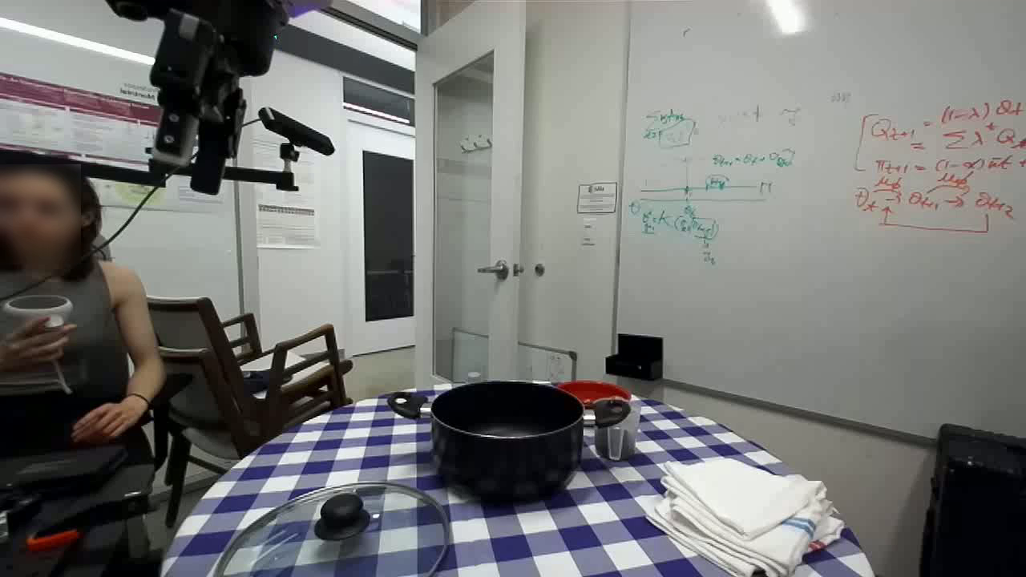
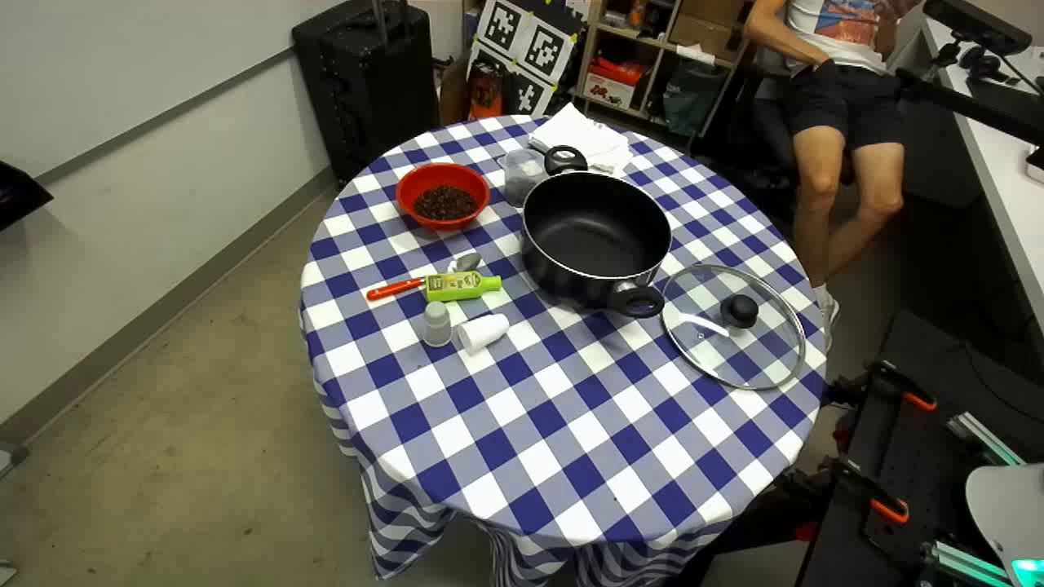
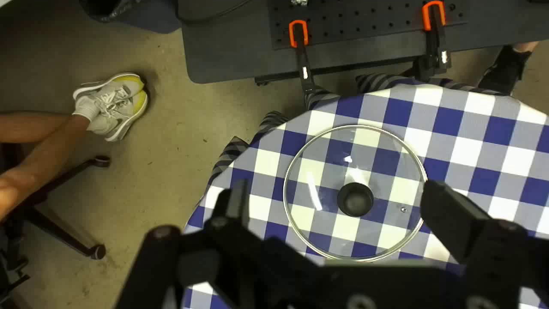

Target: Put the lid on the pot

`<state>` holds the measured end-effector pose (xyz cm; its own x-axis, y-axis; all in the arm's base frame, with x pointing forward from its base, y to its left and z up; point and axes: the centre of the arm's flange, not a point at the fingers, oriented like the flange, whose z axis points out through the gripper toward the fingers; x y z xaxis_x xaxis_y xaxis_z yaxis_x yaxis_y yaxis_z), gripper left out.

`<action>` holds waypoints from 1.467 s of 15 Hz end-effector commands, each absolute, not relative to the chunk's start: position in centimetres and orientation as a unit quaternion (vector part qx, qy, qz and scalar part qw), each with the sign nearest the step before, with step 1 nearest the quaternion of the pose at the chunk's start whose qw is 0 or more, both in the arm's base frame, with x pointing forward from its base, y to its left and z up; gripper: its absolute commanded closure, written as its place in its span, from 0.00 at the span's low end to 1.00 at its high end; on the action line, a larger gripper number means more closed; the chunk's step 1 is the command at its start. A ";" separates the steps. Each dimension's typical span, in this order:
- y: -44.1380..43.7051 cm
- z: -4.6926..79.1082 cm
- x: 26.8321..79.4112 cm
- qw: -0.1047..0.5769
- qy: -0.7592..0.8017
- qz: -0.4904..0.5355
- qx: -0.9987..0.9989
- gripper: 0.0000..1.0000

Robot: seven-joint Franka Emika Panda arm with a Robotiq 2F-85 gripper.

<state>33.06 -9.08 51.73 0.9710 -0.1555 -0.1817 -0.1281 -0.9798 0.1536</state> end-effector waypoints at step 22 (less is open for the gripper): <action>-5.0 43.2 38.2 0.055 -0.170 -0.082 0.981 0.00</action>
<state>37.09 -6.65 45.38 0.9458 -0.2961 -0.1331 -0.2768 -0.9498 0.1460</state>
